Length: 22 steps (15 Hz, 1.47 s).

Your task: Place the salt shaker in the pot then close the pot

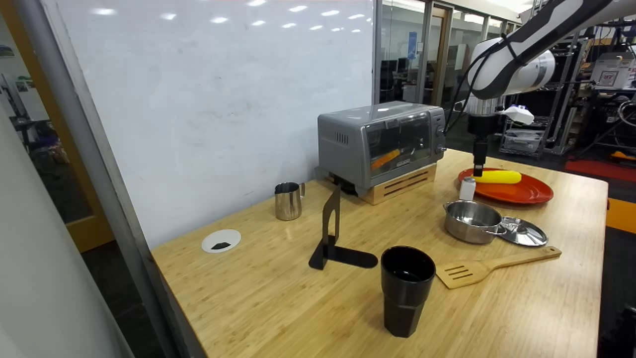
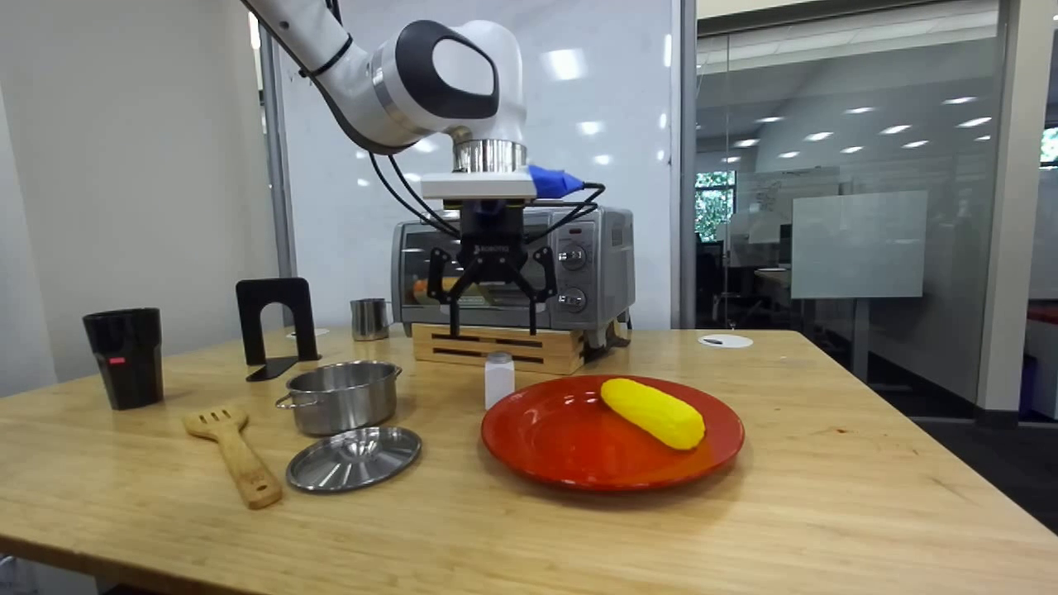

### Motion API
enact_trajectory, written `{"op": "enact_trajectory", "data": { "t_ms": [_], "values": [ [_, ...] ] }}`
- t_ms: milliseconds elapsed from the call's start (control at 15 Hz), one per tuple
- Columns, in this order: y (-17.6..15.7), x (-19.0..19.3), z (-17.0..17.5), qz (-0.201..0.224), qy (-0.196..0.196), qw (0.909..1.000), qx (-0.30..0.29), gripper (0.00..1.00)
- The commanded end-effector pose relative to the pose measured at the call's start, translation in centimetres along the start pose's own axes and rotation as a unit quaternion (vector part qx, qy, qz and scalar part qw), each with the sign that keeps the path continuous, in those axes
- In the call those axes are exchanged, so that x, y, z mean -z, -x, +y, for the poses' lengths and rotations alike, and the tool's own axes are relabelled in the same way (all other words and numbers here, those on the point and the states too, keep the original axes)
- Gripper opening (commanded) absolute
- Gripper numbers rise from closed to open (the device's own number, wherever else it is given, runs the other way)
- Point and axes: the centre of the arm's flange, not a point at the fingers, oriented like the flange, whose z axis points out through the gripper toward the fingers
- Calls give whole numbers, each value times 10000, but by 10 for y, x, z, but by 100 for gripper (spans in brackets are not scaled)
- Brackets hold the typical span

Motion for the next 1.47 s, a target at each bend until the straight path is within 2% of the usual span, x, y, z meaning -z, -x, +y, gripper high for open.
{"op": "enact_trajectory", "data": {
  "t_ms": [0, 600, 1200, 1267, 1400],
  "values": [
    [3, -17, -3, 130, 54, 9996, 259, 100],
    [0, -43, -3, 590, 392, 9973, 213, 100],
    [-1, -37, -8, 560, 241, 9980, 182, 100],
    [-1, -37, -7, 562, 218, 9981, 155, 75],
    [0, -37, -5, 564, 197, 9981, 133, 66]
  ]
}}
